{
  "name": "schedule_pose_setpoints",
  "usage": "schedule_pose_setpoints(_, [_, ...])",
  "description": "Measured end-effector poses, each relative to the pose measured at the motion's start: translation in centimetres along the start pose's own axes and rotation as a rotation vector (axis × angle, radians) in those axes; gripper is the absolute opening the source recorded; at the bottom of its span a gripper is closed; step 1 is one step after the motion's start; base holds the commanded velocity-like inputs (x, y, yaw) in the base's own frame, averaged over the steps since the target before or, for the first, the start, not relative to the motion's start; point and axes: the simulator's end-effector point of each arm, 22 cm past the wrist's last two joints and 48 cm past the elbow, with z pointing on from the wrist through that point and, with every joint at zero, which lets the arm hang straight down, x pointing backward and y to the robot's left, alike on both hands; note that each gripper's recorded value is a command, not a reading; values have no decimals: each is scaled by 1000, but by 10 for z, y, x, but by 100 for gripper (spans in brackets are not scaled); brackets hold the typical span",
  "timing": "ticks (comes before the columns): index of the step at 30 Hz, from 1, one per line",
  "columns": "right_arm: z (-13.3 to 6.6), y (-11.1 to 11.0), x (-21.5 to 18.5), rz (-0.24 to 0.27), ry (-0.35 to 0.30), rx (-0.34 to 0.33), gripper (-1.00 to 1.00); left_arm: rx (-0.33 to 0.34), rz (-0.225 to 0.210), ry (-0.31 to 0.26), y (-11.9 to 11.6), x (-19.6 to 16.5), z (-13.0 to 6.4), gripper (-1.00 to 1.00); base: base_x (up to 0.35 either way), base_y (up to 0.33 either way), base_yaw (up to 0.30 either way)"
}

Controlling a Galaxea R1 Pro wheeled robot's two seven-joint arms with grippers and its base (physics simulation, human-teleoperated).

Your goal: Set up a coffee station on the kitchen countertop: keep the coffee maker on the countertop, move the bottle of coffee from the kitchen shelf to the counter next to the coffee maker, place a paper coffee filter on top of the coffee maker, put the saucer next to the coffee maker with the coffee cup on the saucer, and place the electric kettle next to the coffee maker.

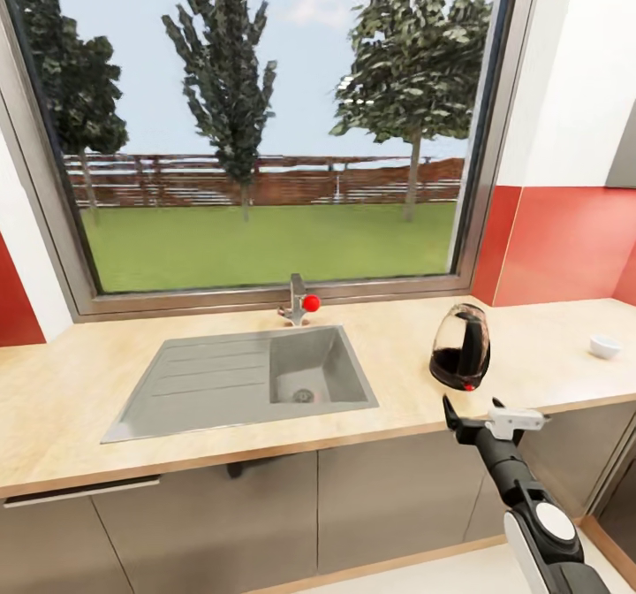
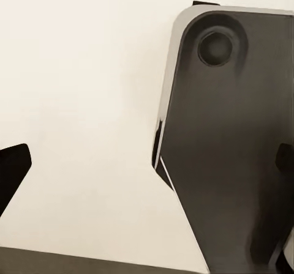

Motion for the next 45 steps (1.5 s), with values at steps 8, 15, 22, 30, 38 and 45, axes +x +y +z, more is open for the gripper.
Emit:
schedule_pose_setpoints(8, [0,-1,9,2,18,3,100,-6,4,24,5,20,-1,100,165,-1,0])
schedule_pose_setpoints(15, [-1,-16,7,7,13,34,100,-5,4,29,3,23,-1,100,86,-19,0])
schedule_pose_setpoints(22, [-1,-19,7,7,13,40,100,-4,2,30,2,24,-1,100,123,-67,0])
schedule_pose_setpoints(30, [-1,-19,7,7,13,40,100,-4,2,31,2,24,-1,100,140,-86,0])
schedule_pose_setpoints(38, [-1,-19,7,6,14,39,100,-4,2,32,2,24,-1,100,75,-55,0])
schedule_pose_setpoints(45, [-1,-18,7,6,14,38,100,-6,1,31,4,24,-1,100,79,-50,0])
